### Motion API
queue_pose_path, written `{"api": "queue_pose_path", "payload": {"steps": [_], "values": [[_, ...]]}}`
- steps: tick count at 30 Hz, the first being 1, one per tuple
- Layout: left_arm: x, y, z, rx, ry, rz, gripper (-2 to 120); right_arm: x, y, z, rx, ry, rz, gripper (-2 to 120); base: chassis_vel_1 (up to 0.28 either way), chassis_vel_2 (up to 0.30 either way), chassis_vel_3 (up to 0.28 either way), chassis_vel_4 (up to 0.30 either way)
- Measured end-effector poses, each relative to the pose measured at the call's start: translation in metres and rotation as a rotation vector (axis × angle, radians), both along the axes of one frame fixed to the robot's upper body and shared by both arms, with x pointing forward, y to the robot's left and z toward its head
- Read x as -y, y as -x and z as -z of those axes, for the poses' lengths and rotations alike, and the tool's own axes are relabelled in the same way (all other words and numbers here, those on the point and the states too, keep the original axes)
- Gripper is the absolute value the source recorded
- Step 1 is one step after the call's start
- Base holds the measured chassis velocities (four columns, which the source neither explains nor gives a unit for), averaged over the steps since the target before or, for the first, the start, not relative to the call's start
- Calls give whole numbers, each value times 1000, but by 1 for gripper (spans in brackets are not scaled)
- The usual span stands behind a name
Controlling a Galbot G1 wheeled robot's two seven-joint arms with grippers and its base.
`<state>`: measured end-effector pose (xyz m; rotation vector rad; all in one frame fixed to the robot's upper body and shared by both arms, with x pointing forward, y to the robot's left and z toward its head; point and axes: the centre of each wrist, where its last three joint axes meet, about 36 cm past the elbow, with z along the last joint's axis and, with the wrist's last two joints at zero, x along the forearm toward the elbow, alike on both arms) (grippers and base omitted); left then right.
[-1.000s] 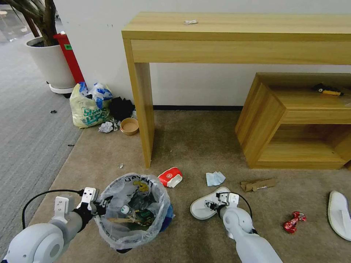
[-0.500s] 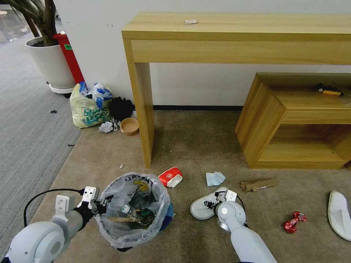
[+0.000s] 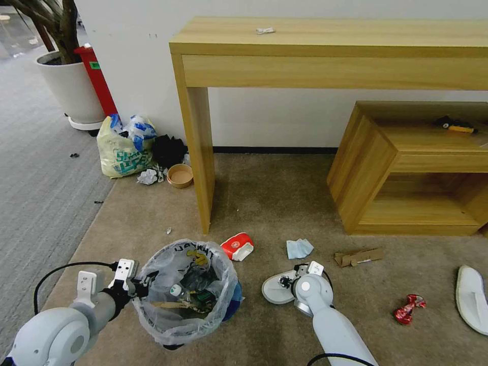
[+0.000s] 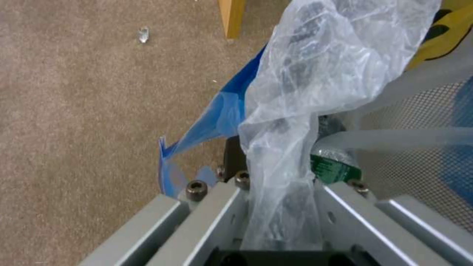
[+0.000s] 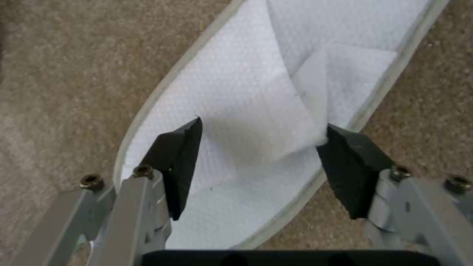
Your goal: Pick up the trash bin and place the garbage on the floor into it.
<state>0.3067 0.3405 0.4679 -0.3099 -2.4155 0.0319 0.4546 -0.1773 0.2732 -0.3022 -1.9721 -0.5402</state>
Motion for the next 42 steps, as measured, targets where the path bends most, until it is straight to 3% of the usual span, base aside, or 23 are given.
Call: {"api": "queue_pose_path", "payload": {"steps": [16,26,35,39,42], "values": [[0,-1,0,2,6,9,0,2,3,6,31,15,5,0,0,0,0,0],[-1,-1,-2,5,6,9,0,10,9,9,87,67,-18,0,0,0,0,0],[0,-1,-3,11,8,10,0,24,30,-7,286,172,-116,0,0,0,0,0],[1,-1,-5,16,11,12,0,30,37,-29,413,191,-175,0,0,0,0,0],[2,-2,-5,20,12,12,0,35,41,-63,564,162,-248,0,0,0,0,0]]}}
